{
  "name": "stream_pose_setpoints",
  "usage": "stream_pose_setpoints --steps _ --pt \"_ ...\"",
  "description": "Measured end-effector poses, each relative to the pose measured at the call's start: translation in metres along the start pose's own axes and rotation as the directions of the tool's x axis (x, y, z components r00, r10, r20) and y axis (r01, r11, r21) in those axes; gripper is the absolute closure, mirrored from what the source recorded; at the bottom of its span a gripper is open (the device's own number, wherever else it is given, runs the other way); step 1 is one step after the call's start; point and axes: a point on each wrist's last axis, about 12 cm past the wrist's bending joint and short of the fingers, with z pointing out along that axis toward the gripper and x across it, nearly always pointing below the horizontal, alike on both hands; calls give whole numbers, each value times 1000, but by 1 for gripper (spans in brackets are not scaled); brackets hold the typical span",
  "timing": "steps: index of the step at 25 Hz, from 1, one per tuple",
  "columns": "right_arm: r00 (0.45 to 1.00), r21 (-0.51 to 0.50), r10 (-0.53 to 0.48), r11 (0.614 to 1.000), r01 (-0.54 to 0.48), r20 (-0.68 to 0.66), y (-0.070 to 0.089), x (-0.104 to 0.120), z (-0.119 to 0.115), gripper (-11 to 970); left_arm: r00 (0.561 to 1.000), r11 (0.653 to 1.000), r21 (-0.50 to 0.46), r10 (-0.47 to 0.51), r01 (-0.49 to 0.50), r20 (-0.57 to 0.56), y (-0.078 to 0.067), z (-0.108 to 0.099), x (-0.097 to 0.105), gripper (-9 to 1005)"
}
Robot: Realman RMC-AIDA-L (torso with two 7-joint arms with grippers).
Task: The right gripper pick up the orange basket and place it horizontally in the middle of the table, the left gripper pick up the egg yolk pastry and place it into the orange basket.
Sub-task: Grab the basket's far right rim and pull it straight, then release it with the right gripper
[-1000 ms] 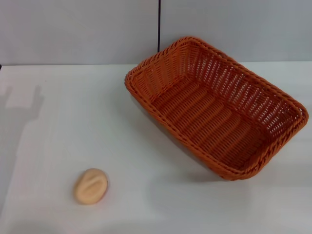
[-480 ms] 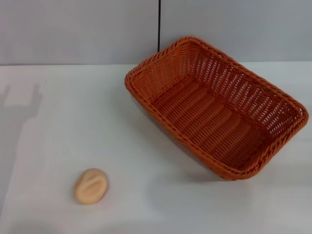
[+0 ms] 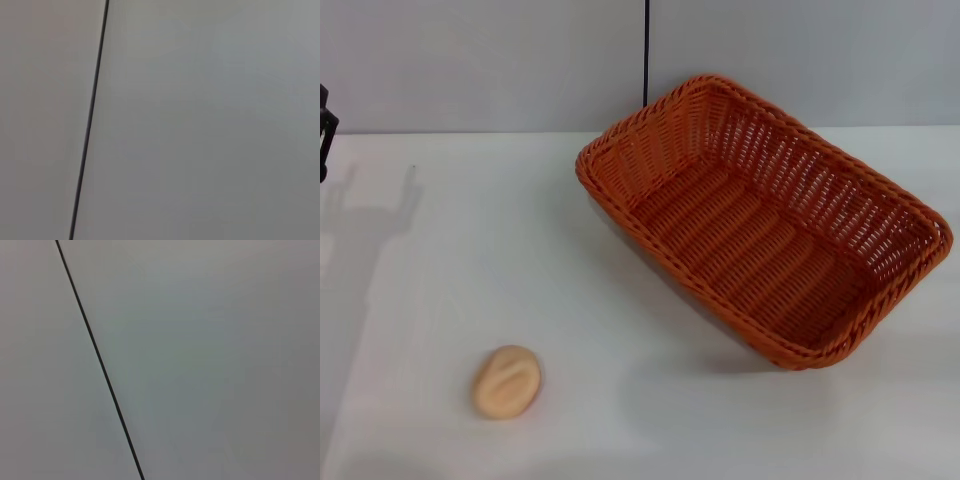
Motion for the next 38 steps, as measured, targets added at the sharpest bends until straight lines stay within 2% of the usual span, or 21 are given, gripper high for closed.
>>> stream_pose_setpoints --steps 6,7,9,10,11,15,17,19,20,21,23,24,25,26,30,34,35,36,38 --pt "999 -24 40 999 -40 8 1 -3 2 465 1000 1000 14 -19 20 -9 -3 0 1 229" --pt "1000 -78 29 997 -30 -8 4 -6 5 466 1000 999 28 -24 24 -14 -5 0 2 230" --pt "1000 -116 15 993 -18 -26 6 -7 7 466 1000 999 37 -22 23 -18 -5 0 2 230" --pt "998 -185 -8 983 -3 -58 9 -11 11 466 999 998 55 -17 19 -27 -6 -1 3 230" --pt "998 -185 -8 983 -3 -58 9 -11 11 467 999 998 55 -17 19 -27 -6 -1 3 230" --pt "989 -345 -33 938 -18 -141 18 -25 25 467 999 997 80 -7 11 -44 -7 -5 5 230" --pt "985 -381 -37 924 -30 -168 20 -29 29 468 999 997 81 -5 9 -46 -7 -6 5 231" --pt "973 -442 -50 895 -56 -226 22 -42 38 468 999 996 90 -4 8 -50 -9 -7 5 231" --pt "951 -497 -80 864 -83 -298 23 -60 49 469 999 996 94 -3 8 -51 -9 -7 5 231" --pt "951 -497 -80 864 -83 -298 23 -60 49 469 999 995 97 -2 7 -53 -9 -7 5 231" --pt "922 -538 -120 836 -106 -368 25 -79 59 469 998 995 101 2 4 -58 -8 -8 6 231" --pt "901 -558 -147 821 -119 -409 27 -89 65 470 998 995 101 2 4 -58 -8 -8 6 231" --pt "846 -580 -202 802 -147 -494 32 -106 79 470 998 995 100 3 3 -60 -8 -8 6 231" --pt "846 -580 -202 802 -147 -494 32 -106 79 470 998 995 100 3 3 -61 -8 -8 6 232" --pt "699 -590 -326 789 -169 -636 44 -128 105 471 998 995 99 3 4 -67 -8 -8 7 232" --pt "513 -594 -443 786 -172 -735 61 -134 127 472 998 995 98 -2 8 -68 -8 -7 7 232" --pt "409 -604 -503 780 -166 -761 71 -134 138 472 998 995 98 -7 13 -67 -9 -7 7 232" --pt "409 -604 -503 780 -166 -761 71 -134 138 472 998 995 97 -7 14 -67 -9 -7 7 233" --pt "331 -619 -549 769 -158 -767 79 -131 144 473 998 995 97 -8 14 -67 -9 -8 7 233"
